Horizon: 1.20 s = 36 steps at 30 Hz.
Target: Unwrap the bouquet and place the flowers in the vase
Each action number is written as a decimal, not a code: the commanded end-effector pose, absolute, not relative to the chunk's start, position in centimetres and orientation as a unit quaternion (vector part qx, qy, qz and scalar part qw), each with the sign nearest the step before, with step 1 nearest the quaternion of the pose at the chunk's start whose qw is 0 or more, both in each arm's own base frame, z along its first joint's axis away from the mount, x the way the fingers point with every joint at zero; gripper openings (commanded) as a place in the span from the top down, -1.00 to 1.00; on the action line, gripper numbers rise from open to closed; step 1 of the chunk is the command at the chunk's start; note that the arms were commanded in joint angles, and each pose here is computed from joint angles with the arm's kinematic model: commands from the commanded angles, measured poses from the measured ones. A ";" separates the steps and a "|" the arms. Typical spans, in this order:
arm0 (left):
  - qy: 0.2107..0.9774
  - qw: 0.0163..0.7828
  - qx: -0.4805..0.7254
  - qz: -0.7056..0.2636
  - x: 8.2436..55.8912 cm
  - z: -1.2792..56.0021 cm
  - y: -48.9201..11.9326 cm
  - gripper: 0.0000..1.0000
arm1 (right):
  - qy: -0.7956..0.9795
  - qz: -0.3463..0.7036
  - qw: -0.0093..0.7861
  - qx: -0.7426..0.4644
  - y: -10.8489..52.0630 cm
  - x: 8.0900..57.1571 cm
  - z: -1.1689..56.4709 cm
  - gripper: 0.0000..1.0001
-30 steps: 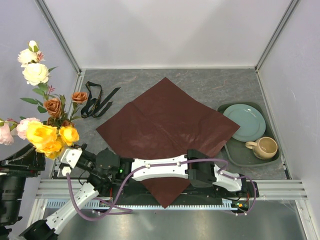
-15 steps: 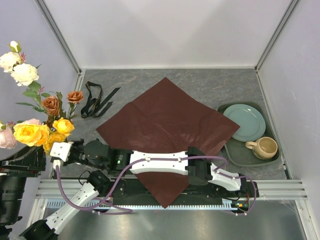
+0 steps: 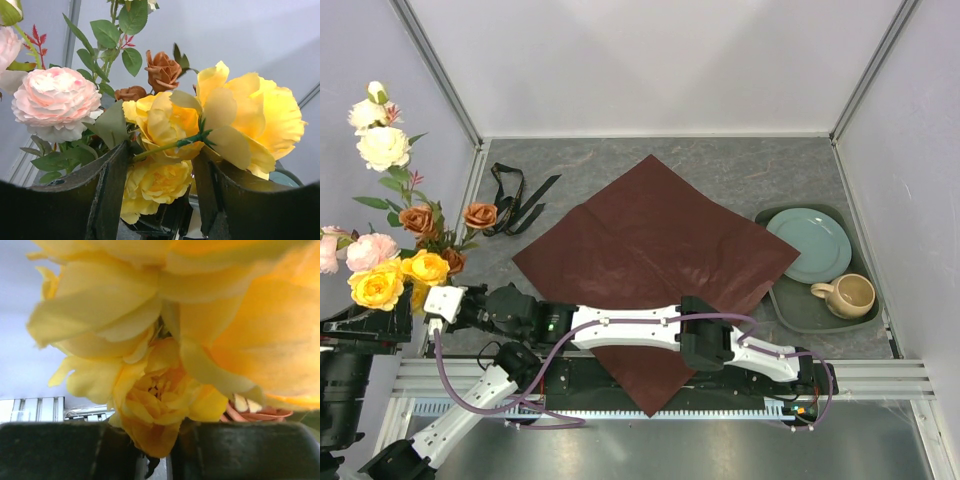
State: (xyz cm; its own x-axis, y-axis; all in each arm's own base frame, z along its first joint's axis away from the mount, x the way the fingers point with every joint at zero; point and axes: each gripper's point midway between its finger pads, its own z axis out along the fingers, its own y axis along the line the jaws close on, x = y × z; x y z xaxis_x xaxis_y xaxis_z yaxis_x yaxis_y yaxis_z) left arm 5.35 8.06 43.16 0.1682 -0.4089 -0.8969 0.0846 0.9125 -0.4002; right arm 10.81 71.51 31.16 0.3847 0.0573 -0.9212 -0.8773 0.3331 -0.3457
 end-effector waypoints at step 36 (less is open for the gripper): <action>0.574 0.755 -0.118 -0.294 4.1 49.8 5.0 -0.90 | 0.539 0.448 0.585 -0.408 67.4 13.4 35.3 -0.96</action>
State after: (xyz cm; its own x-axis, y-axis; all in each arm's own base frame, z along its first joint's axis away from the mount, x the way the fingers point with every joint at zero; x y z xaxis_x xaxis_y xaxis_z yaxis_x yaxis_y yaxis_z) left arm 3.16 7.28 46.97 0.1848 -0.5550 -0.8110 0.2368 0.8261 -0.5114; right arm 13.97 68.97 30.14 0.0695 0.0017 -0.9976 -0.9501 0.3048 -0.0657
